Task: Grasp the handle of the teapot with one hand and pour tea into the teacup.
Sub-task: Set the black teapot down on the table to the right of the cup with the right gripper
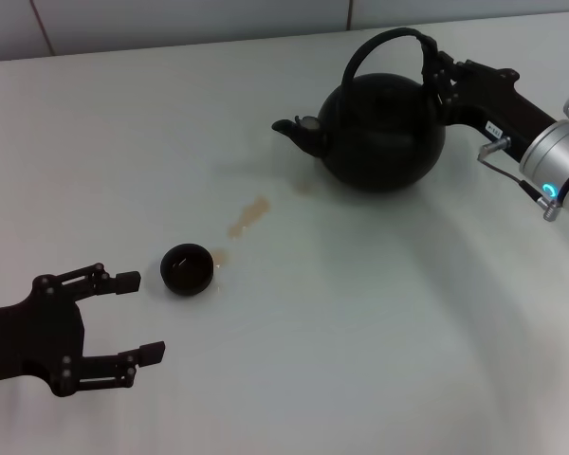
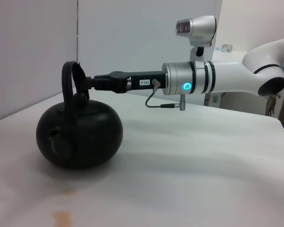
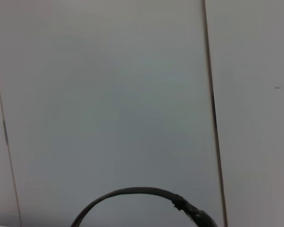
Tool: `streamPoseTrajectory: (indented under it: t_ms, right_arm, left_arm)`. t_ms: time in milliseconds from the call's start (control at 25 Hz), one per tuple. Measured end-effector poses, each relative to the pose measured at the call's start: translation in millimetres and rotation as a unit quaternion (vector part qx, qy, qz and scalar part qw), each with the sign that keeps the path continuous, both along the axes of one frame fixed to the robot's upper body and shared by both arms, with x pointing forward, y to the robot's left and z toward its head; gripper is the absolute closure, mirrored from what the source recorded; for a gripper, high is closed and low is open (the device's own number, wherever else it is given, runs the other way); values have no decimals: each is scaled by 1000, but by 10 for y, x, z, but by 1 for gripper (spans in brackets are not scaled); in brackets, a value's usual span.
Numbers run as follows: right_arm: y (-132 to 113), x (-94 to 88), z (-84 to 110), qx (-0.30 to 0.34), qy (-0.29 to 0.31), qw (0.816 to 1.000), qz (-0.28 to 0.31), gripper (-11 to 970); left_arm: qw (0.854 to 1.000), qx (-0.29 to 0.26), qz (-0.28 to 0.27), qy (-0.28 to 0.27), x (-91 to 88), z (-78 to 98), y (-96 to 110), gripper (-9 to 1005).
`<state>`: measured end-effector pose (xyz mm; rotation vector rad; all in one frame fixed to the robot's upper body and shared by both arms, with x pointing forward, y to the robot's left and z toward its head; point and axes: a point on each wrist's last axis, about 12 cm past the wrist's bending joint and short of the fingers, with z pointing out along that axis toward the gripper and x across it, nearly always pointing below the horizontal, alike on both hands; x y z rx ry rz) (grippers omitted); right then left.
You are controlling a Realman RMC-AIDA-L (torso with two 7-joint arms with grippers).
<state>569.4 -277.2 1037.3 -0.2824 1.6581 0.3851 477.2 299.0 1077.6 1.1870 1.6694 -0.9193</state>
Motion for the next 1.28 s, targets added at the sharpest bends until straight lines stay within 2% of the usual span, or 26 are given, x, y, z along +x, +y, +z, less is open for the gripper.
streamPoseTrajectory:
  t_ms: [1200,1280]
  right_arm:
    - [25,28,-32,-12,15,1000,0,881]
    - [29,30,-27,-12,14,1000,1,860]
  left_arm:
    - [1000,-1,-1,0,-13,-20,-4,142]
    - [1000,-2,-2,0,-11,-19,-5,142]
